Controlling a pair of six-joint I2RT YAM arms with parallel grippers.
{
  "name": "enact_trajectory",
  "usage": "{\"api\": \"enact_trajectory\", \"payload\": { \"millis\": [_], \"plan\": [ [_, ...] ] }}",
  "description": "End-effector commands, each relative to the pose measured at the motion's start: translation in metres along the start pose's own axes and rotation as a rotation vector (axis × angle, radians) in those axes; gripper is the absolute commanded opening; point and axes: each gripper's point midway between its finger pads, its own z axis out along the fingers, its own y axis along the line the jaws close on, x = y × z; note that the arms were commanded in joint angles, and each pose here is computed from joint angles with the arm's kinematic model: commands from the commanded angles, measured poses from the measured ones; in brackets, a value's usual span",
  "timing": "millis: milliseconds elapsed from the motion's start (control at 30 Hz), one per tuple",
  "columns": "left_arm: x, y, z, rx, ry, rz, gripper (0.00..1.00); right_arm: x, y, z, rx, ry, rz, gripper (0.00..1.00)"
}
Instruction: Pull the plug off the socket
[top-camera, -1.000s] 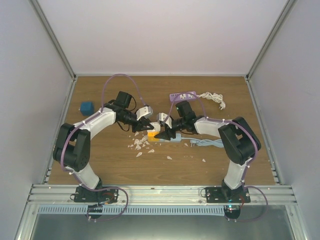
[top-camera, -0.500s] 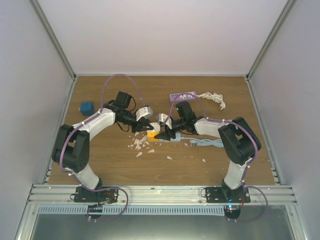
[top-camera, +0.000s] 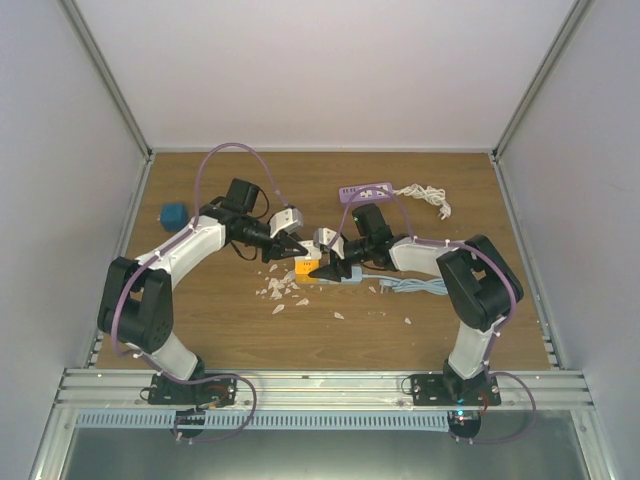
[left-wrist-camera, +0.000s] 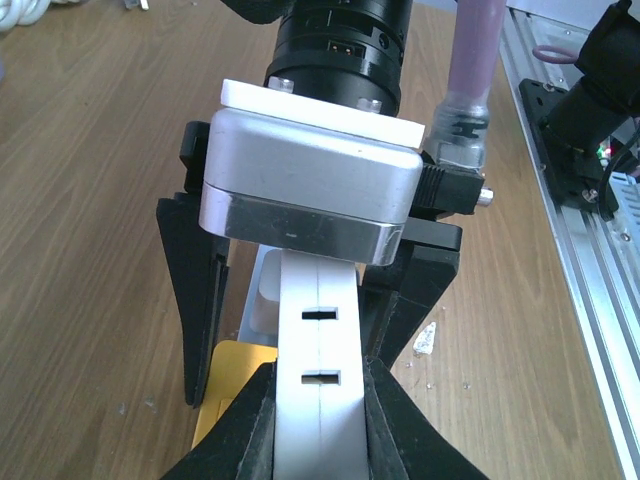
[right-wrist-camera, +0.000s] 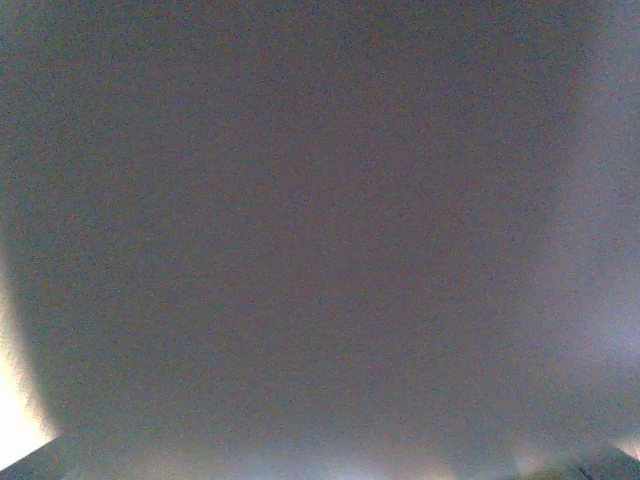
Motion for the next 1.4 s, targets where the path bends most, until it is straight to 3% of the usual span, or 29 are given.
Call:
{"api": "enact_trajectory", "payload": {
  "millis": [0,333,567,867,1200,1367],
  "plan": [
    [-0.029,-0.008,-0.007,0.025,-0.075,0.084,0.08,0.030,0.006,0.000,0.016,0.093,0.045,0.50],
    [-0.010,-0.006,-0.006,0.025,-0.020,0.040,0.08,-0.010,-0.002,-0.010,0.019,0.028,0.014,0.77],
    [-0.010,-0.002,-0.011,0.009,-0.018,0.030,0.08,-0.046,0.000,-0.022,-0.003,-0.034,0.019,0.85],
    [-0.015,0.003,-0.019,-0.007,-0.013,0.038,0.09,-0.066,0.003,-0.040,0.020,-0.031,-0.032,0.83],
    [-0.028,0.011,-0.022,-0.022,-0.029,0.068,0.09,-0.075,0.001,-0.051,0.019,-0.046,-0.021,0.60],
    [-0.030,0.011,-0.021,-0.020,-0.033,0.076,0.09,-0.083,-0.001,-0.053,0.012,-0.063,-0.013,0.58]
  ]
}}
